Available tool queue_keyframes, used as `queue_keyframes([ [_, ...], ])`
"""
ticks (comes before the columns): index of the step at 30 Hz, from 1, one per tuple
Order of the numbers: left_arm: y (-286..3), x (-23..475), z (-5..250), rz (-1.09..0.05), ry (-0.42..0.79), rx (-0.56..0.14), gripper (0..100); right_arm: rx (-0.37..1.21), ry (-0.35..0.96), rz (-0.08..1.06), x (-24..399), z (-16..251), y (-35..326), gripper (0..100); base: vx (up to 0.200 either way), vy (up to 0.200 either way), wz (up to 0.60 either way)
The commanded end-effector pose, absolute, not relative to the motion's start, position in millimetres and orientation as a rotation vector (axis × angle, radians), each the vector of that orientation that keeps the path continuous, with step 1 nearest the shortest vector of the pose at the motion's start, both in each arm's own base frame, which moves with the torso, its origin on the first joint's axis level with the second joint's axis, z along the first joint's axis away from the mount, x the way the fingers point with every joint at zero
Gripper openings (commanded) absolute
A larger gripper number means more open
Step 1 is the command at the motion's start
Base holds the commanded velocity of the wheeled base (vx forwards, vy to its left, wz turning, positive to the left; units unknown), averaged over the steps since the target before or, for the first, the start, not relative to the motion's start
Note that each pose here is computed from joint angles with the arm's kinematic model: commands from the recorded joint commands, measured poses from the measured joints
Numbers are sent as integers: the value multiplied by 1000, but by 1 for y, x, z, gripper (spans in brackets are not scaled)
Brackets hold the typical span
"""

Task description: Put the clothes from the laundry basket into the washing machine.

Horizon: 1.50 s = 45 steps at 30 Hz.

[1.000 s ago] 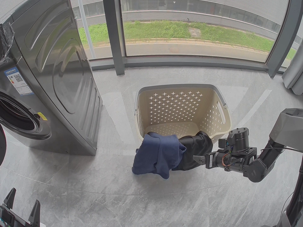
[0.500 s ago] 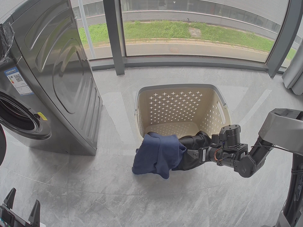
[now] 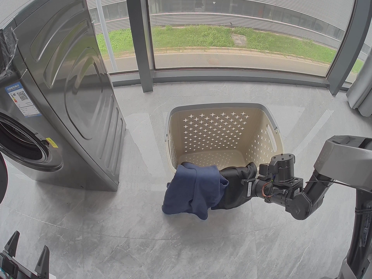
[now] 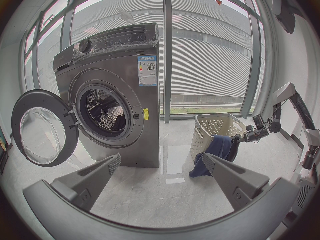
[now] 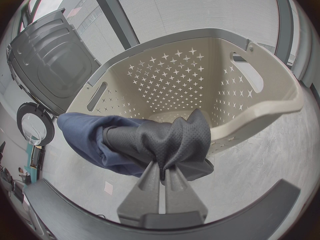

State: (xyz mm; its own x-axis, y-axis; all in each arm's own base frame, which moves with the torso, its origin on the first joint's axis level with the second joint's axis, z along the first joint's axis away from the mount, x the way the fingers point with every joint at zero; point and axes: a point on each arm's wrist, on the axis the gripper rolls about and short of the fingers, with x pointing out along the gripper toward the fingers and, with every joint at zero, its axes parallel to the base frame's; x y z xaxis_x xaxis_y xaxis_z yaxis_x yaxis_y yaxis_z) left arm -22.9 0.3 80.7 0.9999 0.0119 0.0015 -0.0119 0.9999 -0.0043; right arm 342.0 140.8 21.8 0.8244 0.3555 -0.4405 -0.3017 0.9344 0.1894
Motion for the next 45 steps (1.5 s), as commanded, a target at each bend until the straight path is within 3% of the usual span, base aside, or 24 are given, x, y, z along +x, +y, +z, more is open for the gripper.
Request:
queue_keyframes([
  [1,0,-22,76,12,6,-5,100,125,434,365,331,43,138,0,0,0,0],
  [10,0,-22,76,12,6,-5,100,247,277,413,277,126,126,0,0,0,0],
  [15,0,-22,76,12,6,-3,100,264,226,422,259,141,118,0,0,0,0],
  [27,0,-22,76,12,5,2,100,283,3,509,216,207,115,0,0,0,0],
  [36,0,-22,76,14,6,-3,100,245,-35,505,210,213,113,0,0,0,0],
  [45,0,-22,76,15,6,-29,100,235,-52,518,200,218,115,0,-200,0,0],
])
